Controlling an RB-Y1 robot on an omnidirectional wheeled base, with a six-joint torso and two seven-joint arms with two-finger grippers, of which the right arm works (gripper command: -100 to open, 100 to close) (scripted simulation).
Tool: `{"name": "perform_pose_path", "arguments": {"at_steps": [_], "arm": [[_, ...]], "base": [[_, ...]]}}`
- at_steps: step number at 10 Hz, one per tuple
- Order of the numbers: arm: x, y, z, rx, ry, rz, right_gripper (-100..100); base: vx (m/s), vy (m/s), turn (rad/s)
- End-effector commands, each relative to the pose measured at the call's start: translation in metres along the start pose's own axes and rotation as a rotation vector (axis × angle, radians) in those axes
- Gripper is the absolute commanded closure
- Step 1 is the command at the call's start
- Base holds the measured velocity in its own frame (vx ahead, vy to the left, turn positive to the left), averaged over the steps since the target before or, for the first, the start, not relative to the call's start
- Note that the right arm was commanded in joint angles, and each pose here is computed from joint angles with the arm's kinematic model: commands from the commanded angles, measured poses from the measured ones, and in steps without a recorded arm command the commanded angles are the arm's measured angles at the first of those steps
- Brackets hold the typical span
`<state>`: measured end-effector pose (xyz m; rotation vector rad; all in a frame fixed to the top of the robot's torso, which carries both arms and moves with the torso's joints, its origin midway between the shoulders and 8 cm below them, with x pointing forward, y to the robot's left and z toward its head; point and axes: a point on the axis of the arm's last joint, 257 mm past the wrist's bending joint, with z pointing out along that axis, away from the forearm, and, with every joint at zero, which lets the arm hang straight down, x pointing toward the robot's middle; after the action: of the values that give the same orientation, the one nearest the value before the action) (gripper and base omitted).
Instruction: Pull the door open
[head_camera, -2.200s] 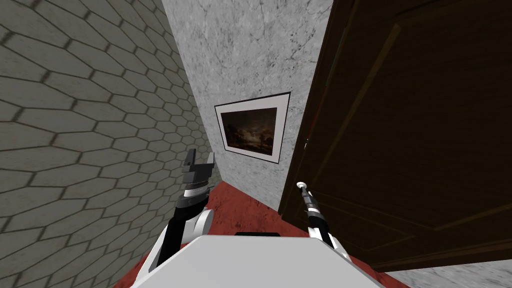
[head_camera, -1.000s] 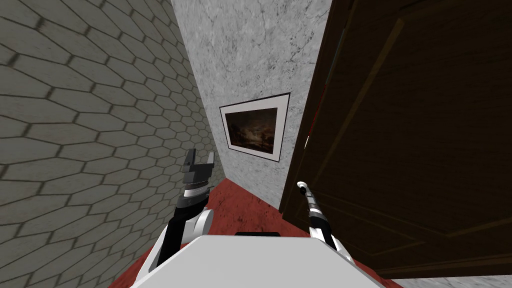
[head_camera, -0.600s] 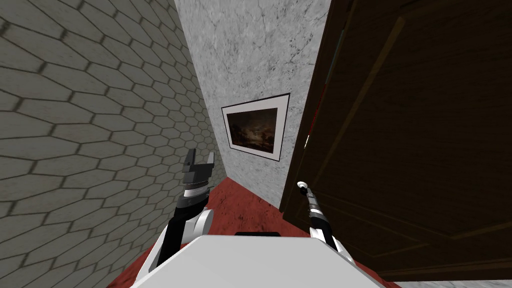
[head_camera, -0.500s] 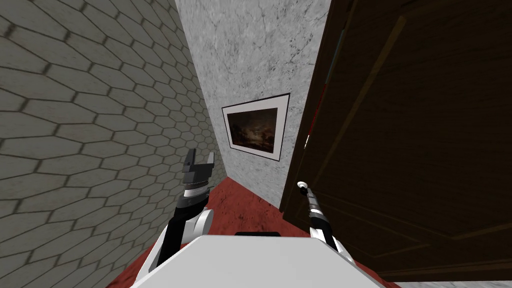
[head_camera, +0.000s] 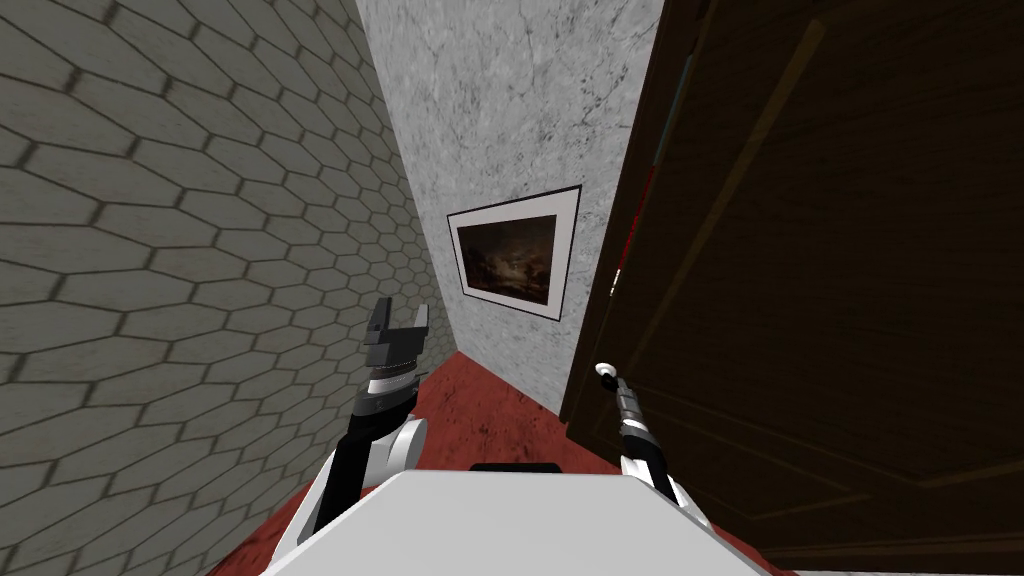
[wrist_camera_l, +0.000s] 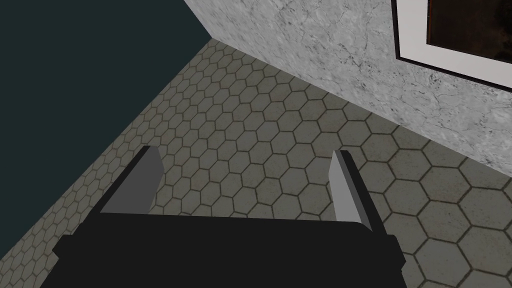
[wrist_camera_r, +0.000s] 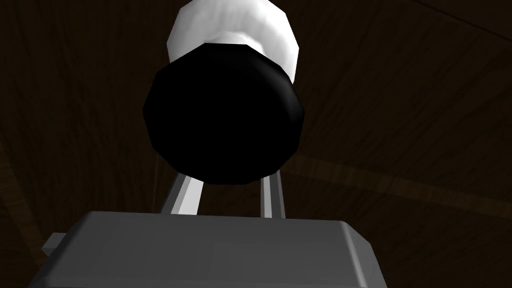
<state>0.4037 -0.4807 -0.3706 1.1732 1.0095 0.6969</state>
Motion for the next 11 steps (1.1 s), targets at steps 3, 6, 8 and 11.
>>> {"name": "perform_pose_path", "arguments": {"at_steps": [3, 6, 8, 11], "arm": [[0.008, 0.007, 0.0035, -0.016, 0.006, 0.105, 100], [0.004, 0.006, 0.0032, -0.014, -0.004, 0.208, 100], [0.002, 0.006, 0.003, -0.014, -0.009, 0.259, 100], [-0.001, 0.004, 0.0025, -0.013, -0.019, 0.362, 100]], "base": [[-0.037, -0.008, 0.051], [-0.037, -0.011, 0.069], [-0.031, -0.009, 0.051], [-0.045, -0.006, 0.06]]}}
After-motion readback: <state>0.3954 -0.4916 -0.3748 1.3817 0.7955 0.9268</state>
